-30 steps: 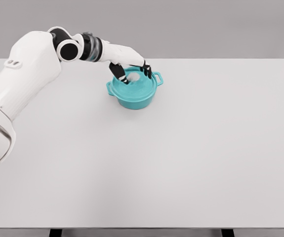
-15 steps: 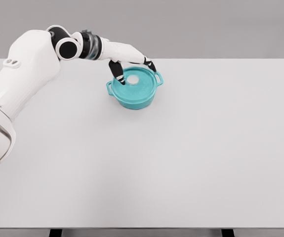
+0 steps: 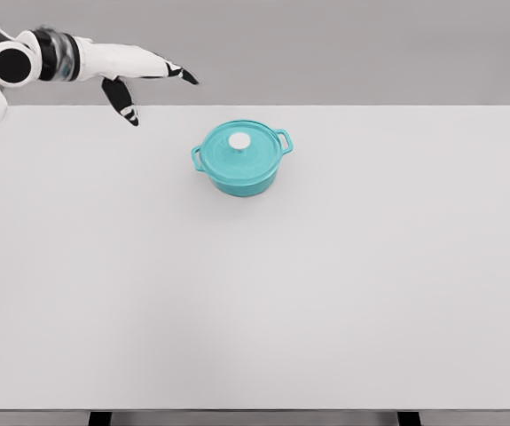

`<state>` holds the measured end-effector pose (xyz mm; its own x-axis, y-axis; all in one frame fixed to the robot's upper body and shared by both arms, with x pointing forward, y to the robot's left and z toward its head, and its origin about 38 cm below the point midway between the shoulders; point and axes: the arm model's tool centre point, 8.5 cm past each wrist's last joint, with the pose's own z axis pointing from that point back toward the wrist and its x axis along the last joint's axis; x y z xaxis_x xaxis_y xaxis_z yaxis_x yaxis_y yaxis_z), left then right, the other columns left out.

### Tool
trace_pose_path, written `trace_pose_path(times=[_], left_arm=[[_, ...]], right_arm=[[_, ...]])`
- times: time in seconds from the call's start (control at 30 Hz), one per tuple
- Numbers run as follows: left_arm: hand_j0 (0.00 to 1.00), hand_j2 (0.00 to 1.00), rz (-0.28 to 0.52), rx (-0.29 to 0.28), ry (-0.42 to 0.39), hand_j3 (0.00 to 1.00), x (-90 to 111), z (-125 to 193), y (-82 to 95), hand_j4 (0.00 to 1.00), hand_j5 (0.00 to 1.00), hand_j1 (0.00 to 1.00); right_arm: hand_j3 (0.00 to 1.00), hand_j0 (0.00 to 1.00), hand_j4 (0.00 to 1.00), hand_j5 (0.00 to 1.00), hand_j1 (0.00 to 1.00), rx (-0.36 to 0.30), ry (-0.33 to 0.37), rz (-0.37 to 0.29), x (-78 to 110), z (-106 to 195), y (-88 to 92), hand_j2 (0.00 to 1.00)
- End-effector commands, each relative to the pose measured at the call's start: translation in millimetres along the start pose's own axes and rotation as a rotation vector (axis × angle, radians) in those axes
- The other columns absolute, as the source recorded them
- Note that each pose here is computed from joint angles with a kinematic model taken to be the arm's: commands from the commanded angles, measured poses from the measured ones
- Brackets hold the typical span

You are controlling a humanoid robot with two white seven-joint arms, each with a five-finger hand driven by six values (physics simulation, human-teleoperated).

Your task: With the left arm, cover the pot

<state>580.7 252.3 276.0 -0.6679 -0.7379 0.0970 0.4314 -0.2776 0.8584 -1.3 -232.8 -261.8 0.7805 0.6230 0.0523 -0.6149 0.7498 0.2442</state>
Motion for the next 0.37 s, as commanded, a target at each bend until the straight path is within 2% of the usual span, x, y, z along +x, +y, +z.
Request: trace_pose_path(times=[0.0, 0.03, 0.13, 0.2, 0.33], left_arm=[[1.0, 1.0, 0.043, 0.03, 0.075, 1.0, -33, 38, -6.3, 1.0, 1.0, 1.0], [1.0, 1.0, 0.048, 0.026, 0.075, 1.0, -34, 38, -10.6, 1.0, 1.0, 1.0], [1.0, 1.0, 0.078, -0.013, 0.059, 1.0, -33, 27, -40.8, 1.0, 1.0, 1.0], [1.0, 1.0, 0.085, -0.022, 0.048, 1.0, -30, 24, -49.0, 1.0, 1.0, 1.0], [1.0, 1.0, 0.093, -0.022, 0.043, 1.0, -30, 22, -51.8, 1.0, 1.0, 1.0]], right_arm=[[1.0, 1.0, 1.0, 1.0, 1.0, 0.0, -0.001, 0.0, 0.1, 0, -0.1, 1.0], [1.0, 1.0, 1.0, 1.0, 1.0, 0.0, 0.001, 0.0, -0.4, 0, 0.0, 1.0], [1.0, 1.0, 1.0, 1.0, 1.0, 0.0, 0.001, 0.0, -0.4, 0, 0.0, 1.0], [1.0, 1.0, 1.0, 1.0, 1.0, 0.0, -0.001, 0.0, 0.1, 0, -0.1, 1.0], [1.0, 1.0, 1.0, 1.0, 1.0, 0.0, -0.001, 0.0, 0.1, 0, -0.1, 1.0]])
